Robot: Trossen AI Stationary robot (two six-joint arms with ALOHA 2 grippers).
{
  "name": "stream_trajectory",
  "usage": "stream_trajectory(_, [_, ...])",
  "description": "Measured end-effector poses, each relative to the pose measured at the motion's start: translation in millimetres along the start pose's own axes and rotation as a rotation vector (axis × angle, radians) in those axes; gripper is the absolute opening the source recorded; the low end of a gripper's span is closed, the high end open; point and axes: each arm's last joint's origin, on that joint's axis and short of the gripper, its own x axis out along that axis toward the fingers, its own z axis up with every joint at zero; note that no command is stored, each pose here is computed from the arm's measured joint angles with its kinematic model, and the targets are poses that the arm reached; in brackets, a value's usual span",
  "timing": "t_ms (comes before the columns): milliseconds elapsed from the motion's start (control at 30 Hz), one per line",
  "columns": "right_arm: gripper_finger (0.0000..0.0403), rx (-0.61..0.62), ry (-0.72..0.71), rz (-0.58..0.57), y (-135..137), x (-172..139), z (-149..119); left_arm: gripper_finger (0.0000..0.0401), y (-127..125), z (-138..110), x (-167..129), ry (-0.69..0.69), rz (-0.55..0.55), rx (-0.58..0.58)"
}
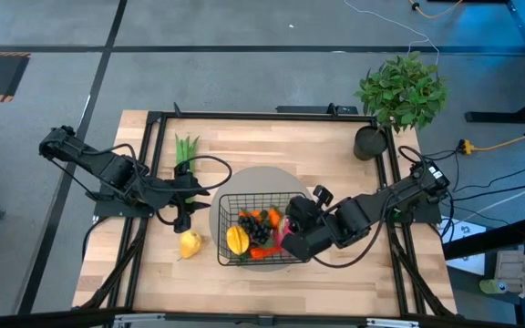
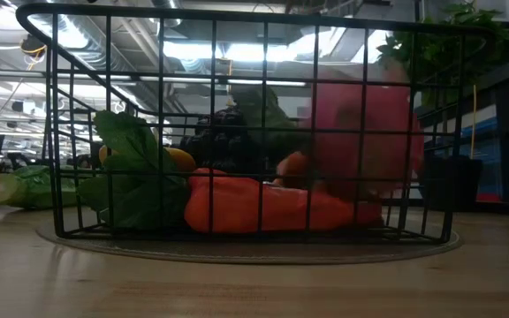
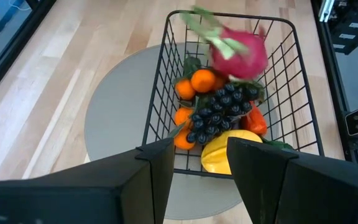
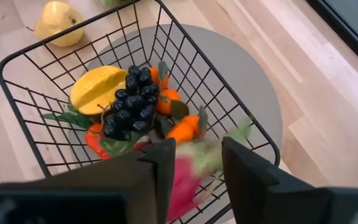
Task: Build produce basket
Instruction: Put the pear into the wire basket
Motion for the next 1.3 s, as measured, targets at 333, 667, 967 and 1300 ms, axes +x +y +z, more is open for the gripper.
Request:
stream_trajectory(333, [0.0123,-0.010,0.004,-0.001,1,-2,-2,0.0138,0,0,0,0.005,-0.010,-0.025])
stream_trajectory(667, [0.0123,0.155,0.013,-0.278,-26,-5,-14,0.0138,-24,-13,6,0.207,-0.244,-0.137])
stream_trajectory(967, [0.0123,0.064,0.046,-0.236,-46,-16,-4,0.0138,-55,-30,5,0.187,-0.182,-0.113])
stream_trajectory(1300, [0.0123,0.089,-0.182,-0.233,-124,-74,-10,0.0138,-50,-28,-9,0.110,-0.163,-0.080])
